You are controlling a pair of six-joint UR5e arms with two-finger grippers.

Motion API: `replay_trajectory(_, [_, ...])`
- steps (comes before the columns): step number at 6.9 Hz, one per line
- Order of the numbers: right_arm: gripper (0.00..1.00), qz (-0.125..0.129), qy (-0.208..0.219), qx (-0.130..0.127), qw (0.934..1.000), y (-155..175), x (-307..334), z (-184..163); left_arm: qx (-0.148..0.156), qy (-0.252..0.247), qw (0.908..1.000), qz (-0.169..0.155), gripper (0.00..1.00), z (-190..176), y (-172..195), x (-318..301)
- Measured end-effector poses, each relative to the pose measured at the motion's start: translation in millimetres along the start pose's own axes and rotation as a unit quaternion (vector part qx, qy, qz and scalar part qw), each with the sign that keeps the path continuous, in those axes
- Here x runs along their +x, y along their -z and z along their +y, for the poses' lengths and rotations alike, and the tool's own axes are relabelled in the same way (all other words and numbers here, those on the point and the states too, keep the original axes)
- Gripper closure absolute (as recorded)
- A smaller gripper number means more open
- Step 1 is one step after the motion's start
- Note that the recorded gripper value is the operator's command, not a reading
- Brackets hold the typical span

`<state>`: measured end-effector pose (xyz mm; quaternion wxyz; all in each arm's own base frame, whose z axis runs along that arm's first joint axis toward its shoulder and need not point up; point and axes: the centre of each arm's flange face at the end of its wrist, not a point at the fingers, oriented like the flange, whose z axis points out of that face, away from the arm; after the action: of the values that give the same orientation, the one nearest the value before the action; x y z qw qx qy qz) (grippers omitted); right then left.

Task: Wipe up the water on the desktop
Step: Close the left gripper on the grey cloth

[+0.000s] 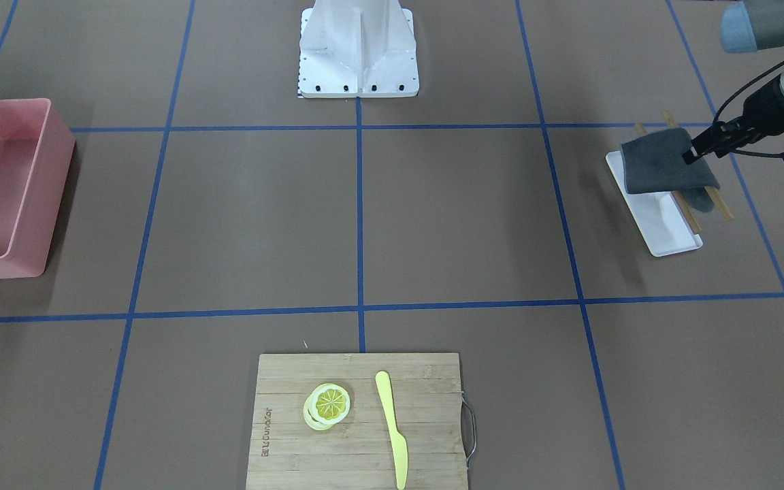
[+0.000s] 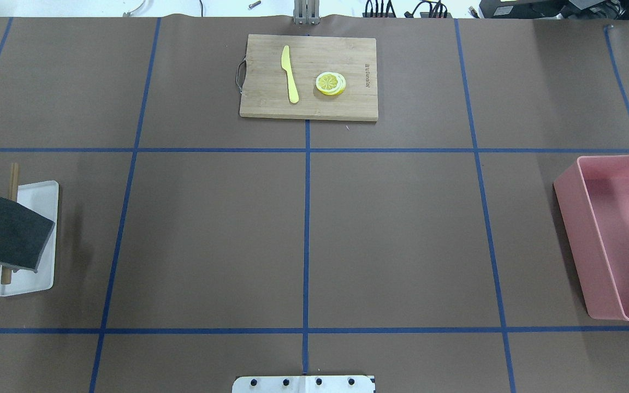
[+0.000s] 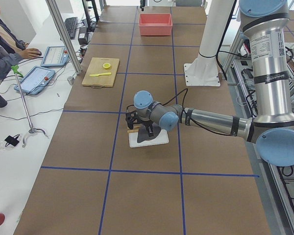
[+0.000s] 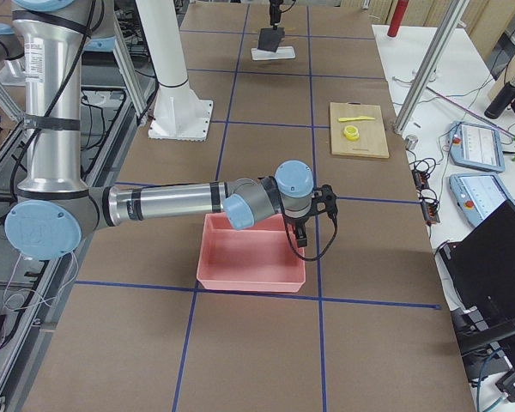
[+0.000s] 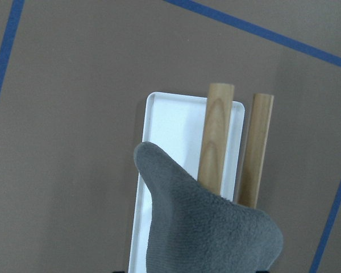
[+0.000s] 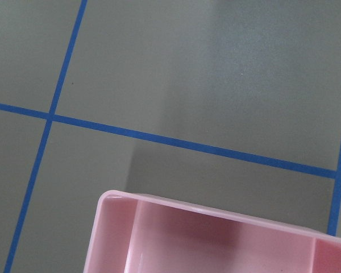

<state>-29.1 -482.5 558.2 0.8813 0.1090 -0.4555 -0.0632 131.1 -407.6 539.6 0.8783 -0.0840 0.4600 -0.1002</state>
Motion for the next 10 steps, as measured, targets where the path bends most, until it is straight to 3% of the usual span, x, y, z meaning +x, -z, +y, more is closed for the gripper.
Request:
replay_trajectory(4, [0.0, -0.002, 0.009, 0.006, 0.9999, 5, -10, -2, -0.003, -0.01, 0.9999, 0.001, 0.31, 5, -1, 7])
replay_trajectory(5, [0.0, -0.002, 0.009, 0.006, 0.9999, 6, -11, -2, -0.005, -0.008, 0.9999, -0.002, 0.46, 5, -4, 4])
replay_trajectory(6, [0.0, -0.002, 0.009, 0.006, 0.9999, 6, -11, -2, -0.007, -0.005, 0.9999, -0.006, 0.72, 4, -8, 0])
replay_trajectory(7, [0.0, -0.003, 0.008, 0.006, 0.9999, 6, -10, -2, -0.007, -0.003, 0.9999, -0.009, 0.84, 2, -10, -1])
replay_trajectory(10, [0.0, -0.002, 0.007, 0.005, 1.0, 5, -10, -2, -0.005, -0.004, 1.0, -0.007, 0.81, 2, -8, 2])
